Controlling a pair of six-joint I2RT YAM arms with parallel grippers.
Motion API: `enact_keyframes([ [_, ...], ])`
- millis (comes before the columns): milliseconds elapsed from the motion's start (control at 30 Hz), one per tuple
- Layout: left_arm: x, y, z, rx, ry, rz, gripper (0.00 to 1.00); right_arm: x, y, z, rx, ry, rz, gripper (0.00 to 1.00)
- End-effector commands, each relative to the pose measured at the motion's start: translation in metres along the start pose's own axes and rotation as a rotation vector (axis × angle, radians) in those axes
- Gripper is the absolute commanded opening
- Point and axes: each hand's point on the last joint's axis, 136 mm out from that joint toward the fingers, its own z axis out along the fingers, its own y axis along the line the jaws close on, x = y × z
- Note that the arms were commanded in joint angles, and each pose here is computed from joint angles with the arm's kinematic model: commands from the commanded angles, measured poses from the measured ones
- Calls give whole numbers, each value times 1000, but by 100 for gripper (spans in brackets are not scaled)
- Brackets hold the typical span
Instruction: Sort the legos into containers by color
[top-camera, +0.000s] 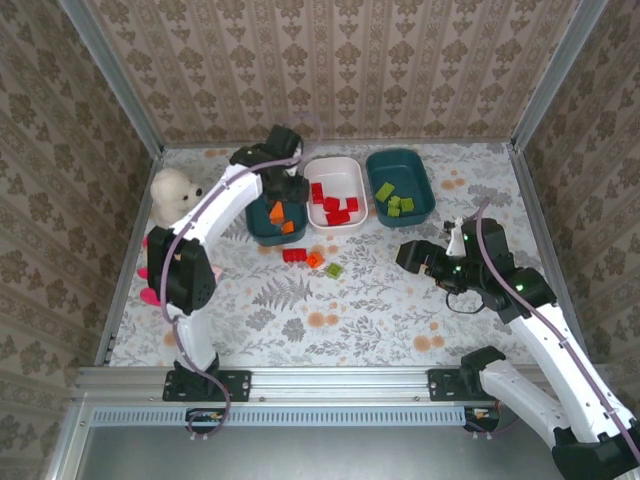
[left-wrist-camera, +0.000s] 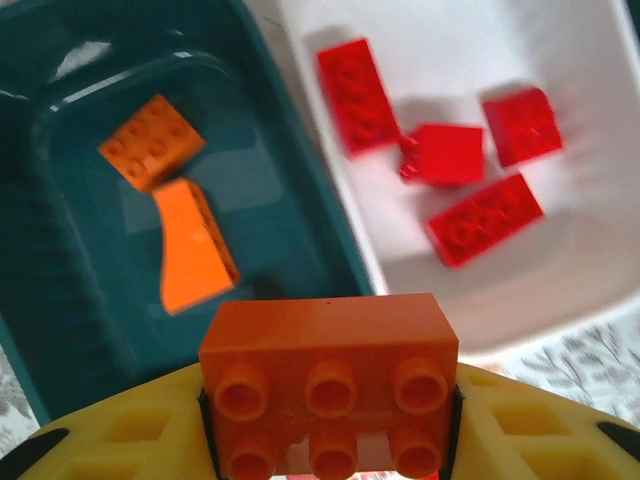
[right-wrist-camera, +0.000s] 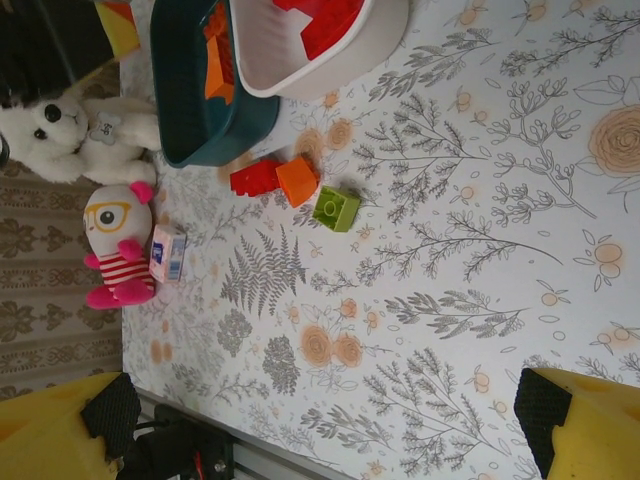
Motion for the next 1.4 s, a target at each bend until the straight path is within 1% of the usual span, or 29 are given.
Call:
enact_keyframes([
  [0, -11, 2, 22, 47, 22, 30, 47, -8, 21, -7, -62, -17, -50, 100],
  [33, -16, 18, 28, 30, 24, 10, 47, -9, 21, -7, -61, -15, -51, 100],
  [100, -20, 29, 43, 17, 38, 7, 48, -9, 20, -7, -59, -15, -49, 100],
  [300, -18, 39, 76, -35, 77, 18, 49, -8, 19, -10, -54, -24, -26, 100],
  [567, -18, 48, 97, -66, 99, 14, 49, -4, 15, -10, -37, -7, -19, 100],
  [700, -18, 49, 106, -69, 106, 18, 50, -5, 16, -7, -35, 0, -16, 100],
  [833, -19, 52, 114, -54, 110, -6, 51, -8, 17, -4, -36, 8, -16, 100],
  [967, -13, 53, 120, -58, 131, -13, 51, -10, 19, 0, -34, 14, -17, 100],
  [1100, -8, 57, 124, -52, 150, -32, 57, -13, 21, 4, -41, 17, -19, 100],
  [1200, -9, 57, 121, -47, 152, -39, 63, -14, 22, 7, -39, 24, -21, 100],
  [1367, -21, 54, 98, -38, 107, -50, 73, -17, 22, 9, -32, 30, -41, 100],
])
